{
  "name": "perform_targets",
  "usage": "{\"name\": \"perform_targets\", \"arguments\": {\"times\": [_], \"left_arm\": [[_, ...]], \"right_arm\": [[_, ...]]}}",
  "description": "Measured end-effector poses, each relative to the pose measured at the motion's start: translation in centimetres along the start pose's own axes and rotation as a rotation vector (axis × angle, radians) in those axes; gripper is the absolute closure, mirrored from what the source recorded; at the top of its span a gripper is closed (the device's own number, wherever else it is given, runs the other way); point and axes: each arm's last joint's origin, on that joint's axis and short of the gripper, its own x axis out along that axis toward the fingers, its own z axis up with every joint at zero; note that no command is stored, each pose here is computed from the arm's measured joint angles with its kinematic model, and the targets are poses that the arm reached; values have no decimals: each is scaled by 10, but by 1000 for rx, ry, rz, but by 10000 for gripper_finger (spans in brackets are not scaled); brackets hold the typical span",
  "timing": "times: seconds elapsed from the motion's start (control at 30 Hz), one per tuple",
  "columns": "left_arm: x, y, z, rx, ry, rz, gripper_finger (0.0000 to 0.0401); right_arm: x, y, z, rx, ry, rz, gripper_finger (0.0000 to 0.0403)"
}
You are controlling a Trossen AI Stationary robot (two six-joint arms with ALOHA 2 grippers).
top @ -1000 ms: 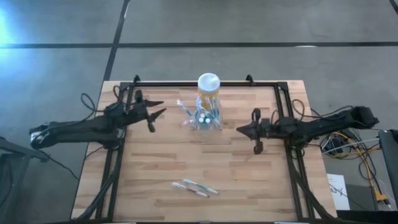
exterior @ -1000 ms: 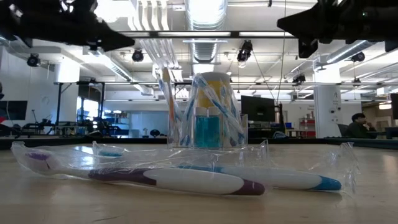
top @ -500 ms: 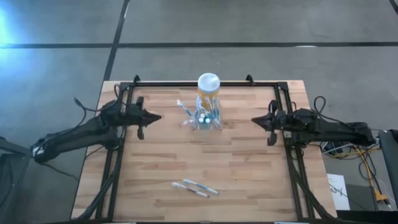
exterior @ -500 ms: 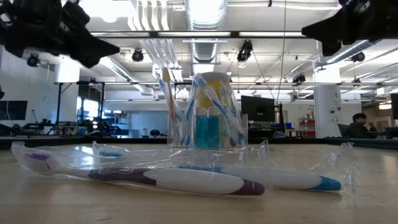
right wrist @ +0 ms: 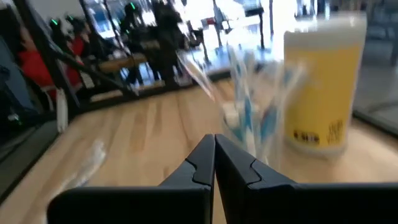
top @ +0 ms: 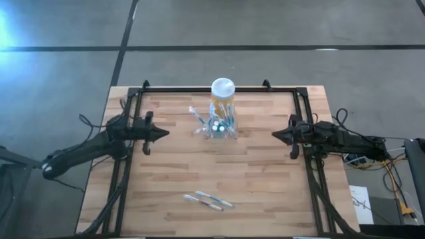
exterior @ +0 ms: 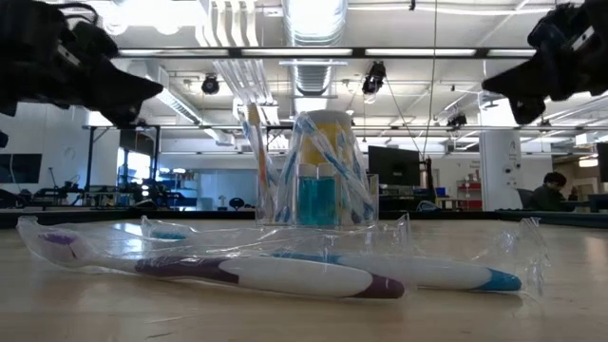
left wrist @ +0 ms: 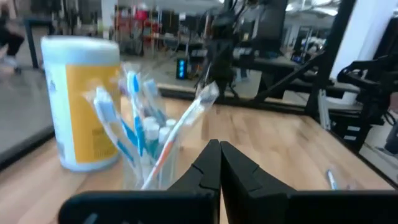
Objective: Pick & Place toothbrushing station
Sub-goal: Put the blue toothbrush into the transparent organizer
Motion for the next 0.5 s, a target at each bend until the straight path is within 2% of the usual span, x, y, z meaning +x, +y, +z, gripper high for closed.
{"name": "perform_targets", "arguments": {"times": [0.17, 0.3, 0.5], "left_arm": [[-7, -2, -10, 20, 20, 0, 400], [-10, -4, -7, 33, -59, -13, 400], [-8, -3, -10, 44, -31, -17, 400]], "right_arm": [[0, -3, -1, 64, -15, -84, 394], [5, -5, -11, 27, 1, -80, 394], [10, -5, -19, 44, -28, -42, 394]]}}
